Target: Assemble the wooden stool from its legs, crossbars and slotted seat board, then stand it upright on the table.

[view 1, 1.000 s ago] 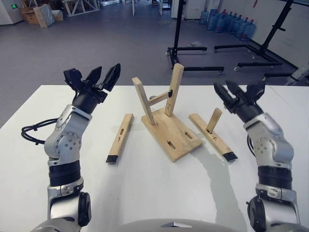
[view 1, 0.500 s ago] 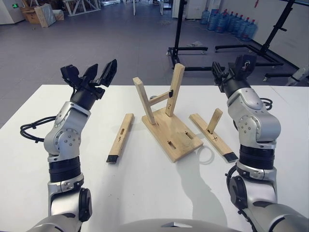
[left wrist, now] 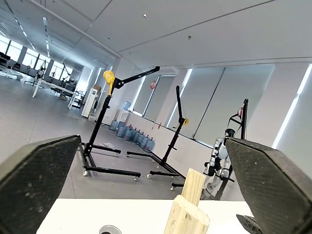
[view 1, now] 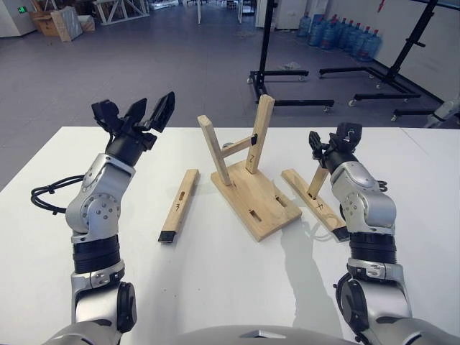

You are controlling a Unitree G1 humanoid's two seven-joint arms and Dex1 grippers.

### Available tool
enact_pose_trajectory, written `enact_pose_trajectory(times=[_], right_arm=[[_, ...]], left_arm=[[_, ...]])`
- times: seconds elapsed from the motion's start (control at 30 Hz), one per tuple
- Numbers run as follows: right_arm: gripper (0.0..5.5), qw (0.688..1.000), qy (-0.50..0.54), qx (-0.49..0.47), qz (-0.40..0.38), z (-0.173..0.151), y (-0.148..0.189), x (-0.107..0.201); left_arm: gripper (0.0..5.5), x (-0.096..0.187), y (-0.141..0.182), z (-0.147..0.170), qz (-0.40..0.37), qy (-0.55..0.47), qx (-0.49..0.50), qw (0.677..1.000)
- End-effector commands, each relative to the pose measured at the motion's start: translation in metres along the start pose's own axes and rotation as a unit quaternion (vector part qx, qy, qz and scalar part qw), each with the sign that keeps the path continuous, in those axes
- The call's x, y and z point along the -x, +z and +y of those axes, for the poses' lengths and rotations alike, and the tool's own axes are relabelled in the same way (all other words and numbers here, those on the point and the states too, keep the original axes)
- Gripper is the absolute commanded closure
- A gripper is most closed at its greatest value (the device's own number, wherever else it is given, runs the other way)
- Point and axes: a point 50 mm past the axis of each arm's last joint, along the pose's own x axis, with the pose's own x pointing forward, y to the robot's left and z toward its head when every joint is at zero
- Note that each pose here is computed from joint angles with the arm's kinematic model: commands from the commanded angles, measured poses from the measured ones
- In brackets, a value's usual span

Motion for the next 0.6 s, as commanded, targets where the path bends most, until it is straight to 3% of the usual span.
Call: enact_pose_trajectory(times=[0.03,0.2,0.3,0.43,0.53,0.6], right_arm=[[2.67,0.999,0.011,-0.036,-0.036,0.003,0.036,-0.003],[2.67,0.983,0.056,-0.061,-0.164,0.001,0.151,0.014],[2.67,0.981,0.067,-0.025,-0.179,-0.021,0.181,0.036],[2.67,0.99,0.076,0.099,-0.068,-0.074,0.15,0.068],[2.67,0.978,0.112,0.155,0.078,-0.12,0.084,0.103],[2.67,0.966,0.161,0.136,0.152,-0.129,0.041,0.124]], left_arm=[[0.1,-0.002,0.0,-0.003,0.003,-0.005,-0.006,1.0],[0.1,0.001,0.004,-0.005,-0.005,-0.002,-0.01,1.0],[0.1,0.006,0.004,-0.007,0.0,-0.003,-0.015,1.0],[0.1,0.041,0.0,-0.01,0.065,-0.033,-0.026,0.997],[0.1,0.076,-0.009,-0.014,0.139,-0.064,-0.019,0.988],[0.1,0.086,-0.012,-0.017,0.159,-0.079,0.005,0.984]])
